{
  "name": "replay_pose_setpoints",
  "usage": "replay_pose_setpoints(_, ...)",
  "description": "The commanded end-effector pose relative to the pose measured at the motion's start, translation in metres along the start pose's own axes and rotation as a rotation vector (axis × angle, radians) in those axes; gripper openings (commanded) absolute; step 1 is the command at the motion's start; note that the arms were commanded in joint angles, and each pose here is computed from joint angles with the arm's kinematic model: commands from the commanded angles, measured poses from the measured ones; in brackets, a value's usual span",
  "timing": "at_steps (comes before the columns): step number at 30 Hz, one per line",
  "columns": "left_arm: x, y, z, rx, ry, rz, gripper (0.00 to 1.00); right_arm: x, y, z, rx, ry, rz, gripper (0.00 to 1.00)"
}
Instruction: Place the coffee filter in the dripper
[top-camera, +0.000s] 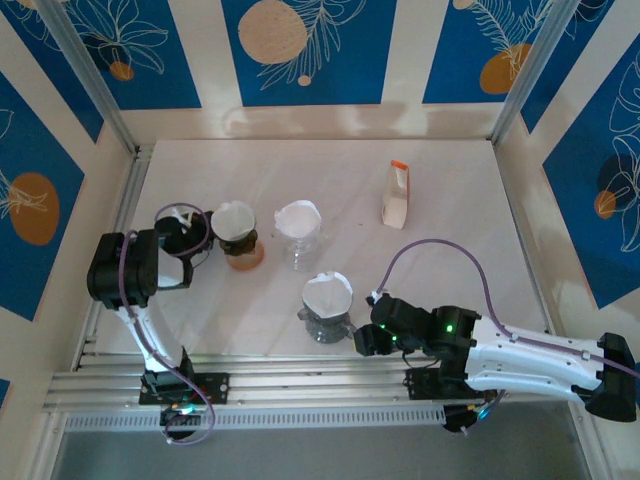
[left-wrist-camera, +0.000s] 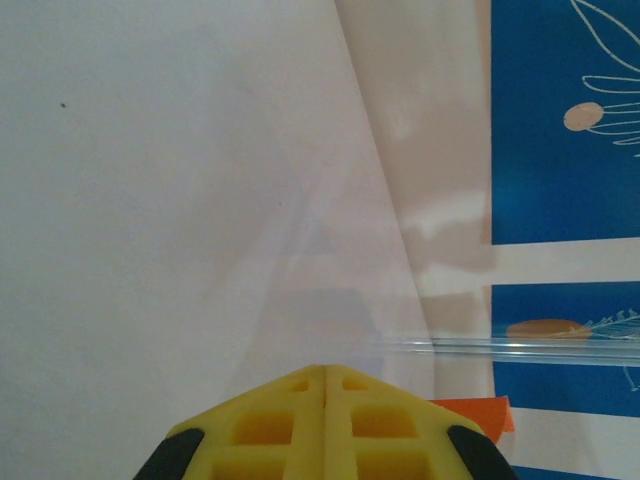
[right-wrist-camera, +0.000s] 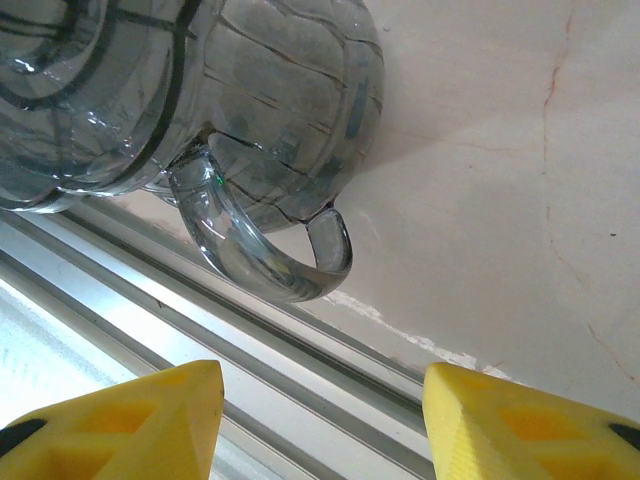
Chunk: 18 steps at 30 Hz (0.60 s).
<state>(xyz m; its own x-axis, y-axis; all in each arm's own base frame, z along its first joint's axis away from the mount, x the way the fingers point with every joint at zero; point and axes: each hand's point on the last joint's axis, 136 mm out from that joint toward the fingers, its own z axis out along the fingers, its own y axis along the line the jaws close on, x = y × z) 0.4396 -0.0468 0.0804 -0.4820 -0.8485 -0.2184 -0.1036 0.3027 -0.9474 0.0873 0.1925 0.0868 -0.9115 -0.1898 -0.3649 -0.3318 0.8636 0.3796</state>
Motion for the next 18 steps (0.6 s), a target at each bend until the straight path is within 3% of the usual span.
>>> replay_pose_setpoints(1, 0.006, -0.009, -0.003, 0.046, 0.015, 0.009, 0.00, -0.005, 0.003, -0.008, -0.004, -0.018, 0.006, 0.56)
replay_pose_setpoints(18, 0.036, -0.010, -0.011, 0.092, 0.050, -0.002, 0.00, -0.009, 0.005, -0.014, -0.001, -0.041, 0.002, 0.56)
